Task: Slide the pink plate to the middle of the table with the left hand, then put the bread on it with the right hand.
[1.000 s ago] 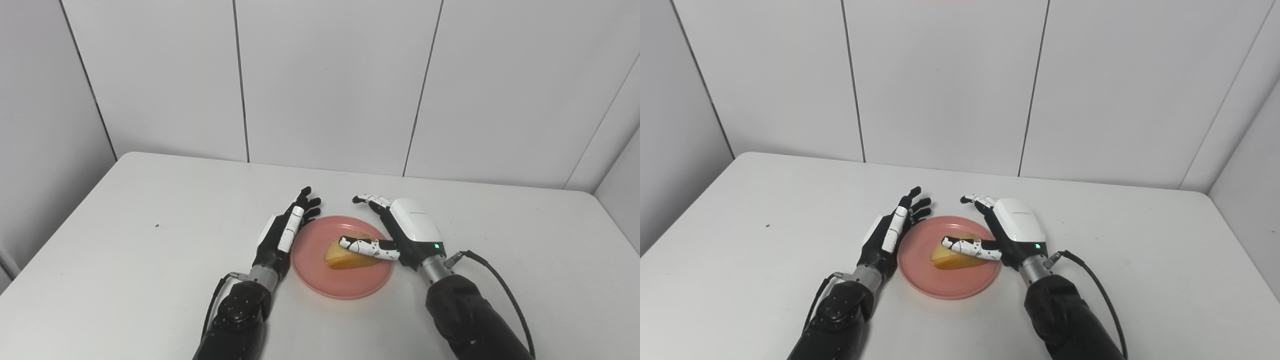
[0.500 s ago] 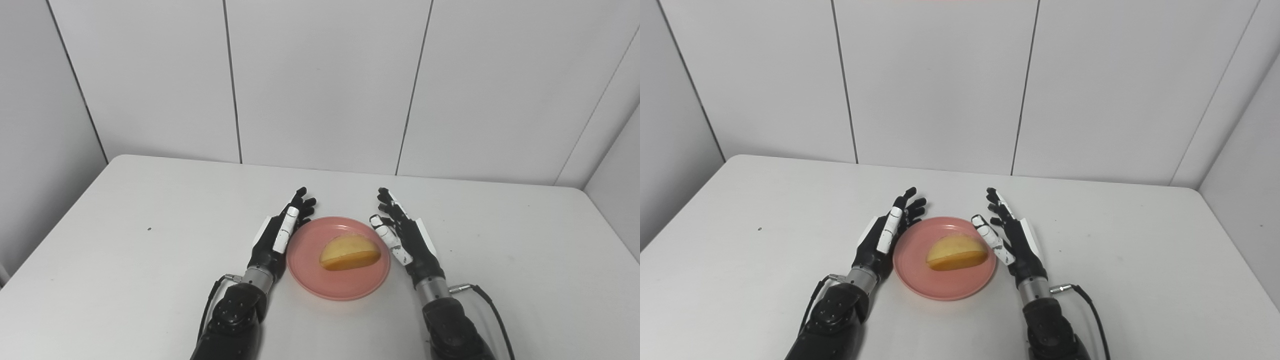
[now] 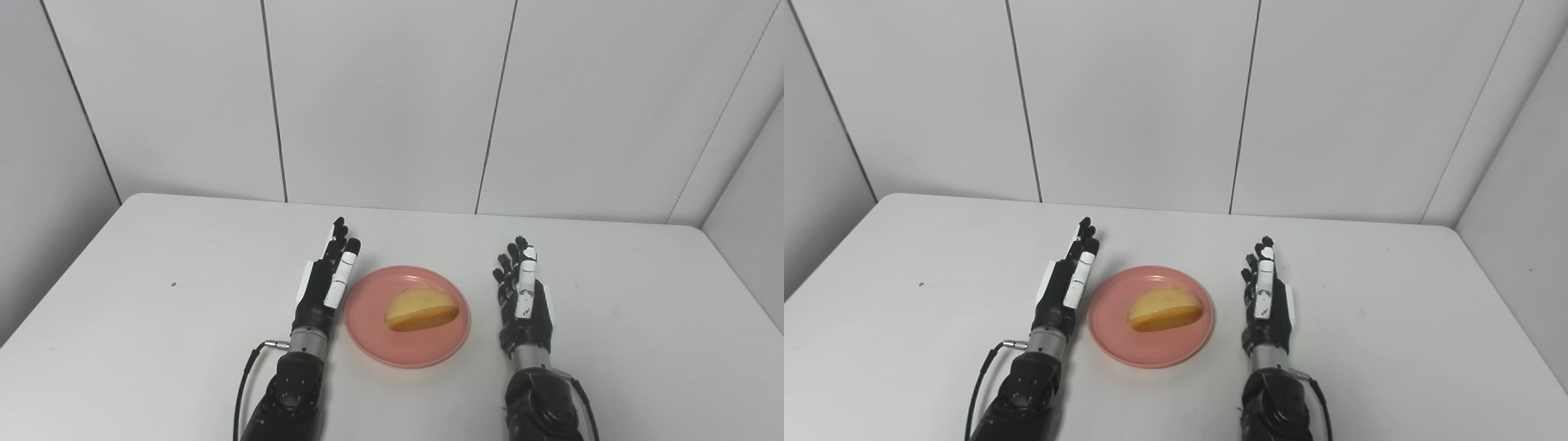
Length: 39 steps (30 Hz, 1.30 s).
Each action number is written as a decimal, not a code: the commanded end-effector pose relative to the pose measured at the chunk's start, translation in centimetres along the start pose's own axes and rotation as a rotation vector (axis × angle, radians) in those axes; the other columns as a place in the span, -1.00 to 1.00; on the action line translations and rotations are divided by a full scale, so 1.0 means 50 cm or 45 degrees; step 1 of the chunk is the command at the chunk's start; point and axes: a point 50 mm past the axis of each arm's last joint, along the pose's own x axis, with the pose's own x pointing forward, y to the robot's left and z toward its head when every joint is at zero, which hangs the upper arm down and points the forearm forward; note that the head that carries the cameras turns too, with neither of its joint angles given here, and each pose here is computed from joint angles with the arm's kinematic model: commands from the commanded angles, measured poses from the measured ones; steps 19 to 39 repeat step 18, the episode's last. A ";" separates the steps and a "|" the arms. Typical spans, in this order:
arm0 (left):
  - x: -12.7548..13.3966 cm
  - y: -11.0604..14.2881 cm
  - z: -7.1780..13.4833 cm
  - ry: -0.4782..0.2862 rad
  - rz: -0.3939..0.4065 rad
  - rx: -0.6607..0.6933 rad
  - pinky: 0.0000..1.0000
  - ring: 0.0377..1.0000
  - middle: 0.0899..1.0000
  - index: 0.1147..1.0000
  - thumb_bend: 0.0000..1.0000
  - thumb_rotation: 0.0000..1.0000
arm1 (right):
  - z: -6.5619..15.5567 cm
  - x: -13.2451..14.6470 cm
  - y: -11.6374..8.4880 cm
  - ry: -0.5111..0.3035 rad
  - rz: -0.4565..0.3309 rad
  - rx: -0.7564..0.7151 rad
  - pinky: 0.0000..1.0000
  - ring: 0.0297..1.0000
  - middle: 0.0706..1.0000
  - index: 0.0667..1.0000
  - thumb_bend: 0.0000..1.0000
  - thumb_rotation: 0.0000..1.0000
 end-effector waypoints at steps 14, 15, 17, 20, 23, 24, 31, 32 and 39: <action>-0.034 -0.028 -0.022 0.049 0.066 -0.075 1.00 1.00 1.00 1.00 0.55 1.00 | 0.005 -0.002 0.018 0.082 0.115 -0.335 1.00 1.00 1.00 0.95 0.63 1.00; -0.034 -0.028 -0.023 0.055 0.067 -0.083 1.00 1.00 1.00 1.00 0.56 1.00 | 0.005 -0.003 0.018 0.076 0.126 -0.373 1.00 1.00 1.00 0.95 0.64 1.00; -0.034 -0.028 -0.023 0.068 0.067 -0.094 1.00 1.00 1.00 1.00 0.57 1.00 | 0.005 -0.005 0.018 0.063 0.142 -0.429 1.00 1.00 1.00 0.95 0.66 1.00; -0.033 -0.028 -0.022 0.079 0.065 -0.109 1.00 1.00 1.00 1.00 0.58 1.00 | 0.006 -0.006 0.016 0.042 0.153 -0.469 1.00 1.00 1.00 0.95 0.69 1.00; -0.033 -0.028 -0.022 0.079 0.065 -0.109 1.00 1.00 1.00 1.00 0.58 1.00 | 0.006 -0.006 0.016 0.042 0.153 -0.469 1.00 1.00 1.00 0.95 0.69 1.00; -0.033 -0.028 -0.022 0.079 0.065 -0.109 1.00 1.00 1.00 1.00 0.58 1.00 | 0.006 -0.006 0.016 0.042 0.153 -0.469 1.00 1.00 1.00 0.95 0.69 1.00; -0.033 -0.028 -0.022 0.079 0.065 -0.109 1.00 1.00 1.00 1.00 0.58 1.00 | 0.006 -0.006 0.016 0.042 0.153 -0.469 1.00 1.00 1.00 0.95 0.69 1.00; -0.033 -0.028 -0.022 0.079 0.065 -0.109 1.00 1.00 1.00 1.00 0.58 1.00 | 0.006 -0.006 0.016 0.042 0.153 -0.469 1.00 1.00 1.00 0.95 0.69 1.00; -0.033 -0.028 -0.022 0.079 0.065 -0.109 1.00 1.00 1.00 1.00 0.58 1.00 | 0.006 -0.006 0.016 0.042 0.153 -0.469 1.00 1.00 1.00 0.95 0.69 1.00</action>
